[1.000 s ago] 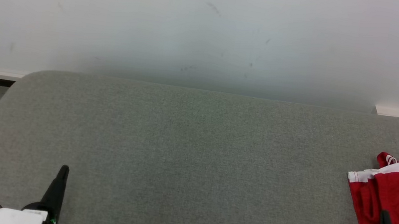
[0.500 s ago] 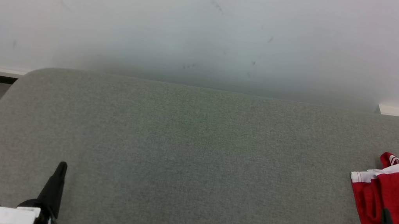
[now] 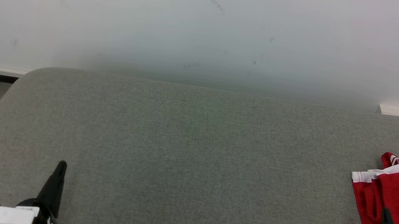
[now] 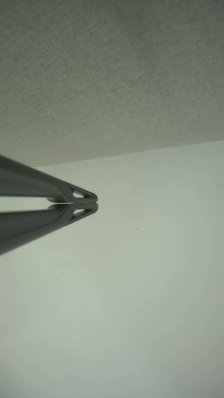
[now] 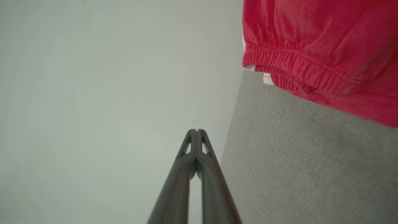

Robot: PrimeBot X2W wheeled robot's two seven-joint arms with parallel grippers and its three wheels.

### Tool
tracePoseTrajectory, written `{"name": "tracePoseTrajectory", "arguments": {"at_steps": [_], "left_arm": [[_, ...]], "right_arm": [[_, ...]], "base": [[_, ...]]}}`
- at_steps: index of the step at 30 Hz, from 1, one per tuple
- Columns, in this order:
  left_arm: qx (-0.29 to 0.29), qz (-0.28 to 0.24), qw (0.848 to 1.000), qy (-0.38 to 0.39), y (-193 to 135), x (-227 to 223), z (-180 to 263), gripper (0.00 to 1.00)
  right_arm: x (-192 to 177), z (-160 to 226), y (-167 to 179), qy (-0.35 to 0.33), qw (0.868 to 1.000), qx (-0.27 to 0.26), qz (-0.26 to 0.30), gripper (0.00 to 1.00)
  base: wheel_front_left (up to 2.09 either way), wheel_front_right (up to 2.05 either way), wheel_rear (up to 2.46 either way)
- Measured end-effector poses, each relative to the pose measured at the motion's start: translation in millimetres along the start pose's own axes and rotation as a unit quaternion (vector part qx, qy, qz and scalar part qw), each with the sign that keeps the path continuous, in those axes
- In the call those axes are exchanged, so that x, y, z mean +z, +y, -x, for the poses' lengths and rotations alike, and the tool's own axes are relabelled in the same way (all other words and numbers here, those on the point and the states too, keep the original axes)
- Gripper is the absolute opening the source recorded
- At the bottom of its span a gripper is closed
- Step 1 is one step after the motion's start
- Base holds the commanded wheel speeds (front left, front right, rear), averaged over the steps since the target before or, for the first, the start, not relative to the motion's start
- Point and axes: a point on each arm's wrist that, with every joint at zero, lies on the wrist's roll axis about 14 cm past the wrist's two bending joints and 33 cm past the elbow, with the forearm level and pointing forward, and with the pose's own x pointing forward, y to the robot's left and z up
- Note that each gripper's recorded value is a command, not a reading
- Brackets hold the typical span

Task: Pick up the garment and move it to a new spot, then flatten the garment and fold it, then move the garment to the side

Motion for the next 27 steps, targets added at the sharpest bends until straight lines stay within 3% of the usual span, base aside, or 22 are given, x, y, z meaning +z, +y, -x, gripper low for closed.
{"name": "tracePoseTrajectory", "arguments": {"at_steps": [27], "left_arm": [[0.000, 0.000, 1.000, 0.000, -0.1, -0.1, -0.1, 0.00]], "right_arm": [[0.0, 0.0, 0.1, 0.000, 1.000, 0.000, 0.000, 0.00]], "base": [[0.00, 0.00, 0.00]]}}
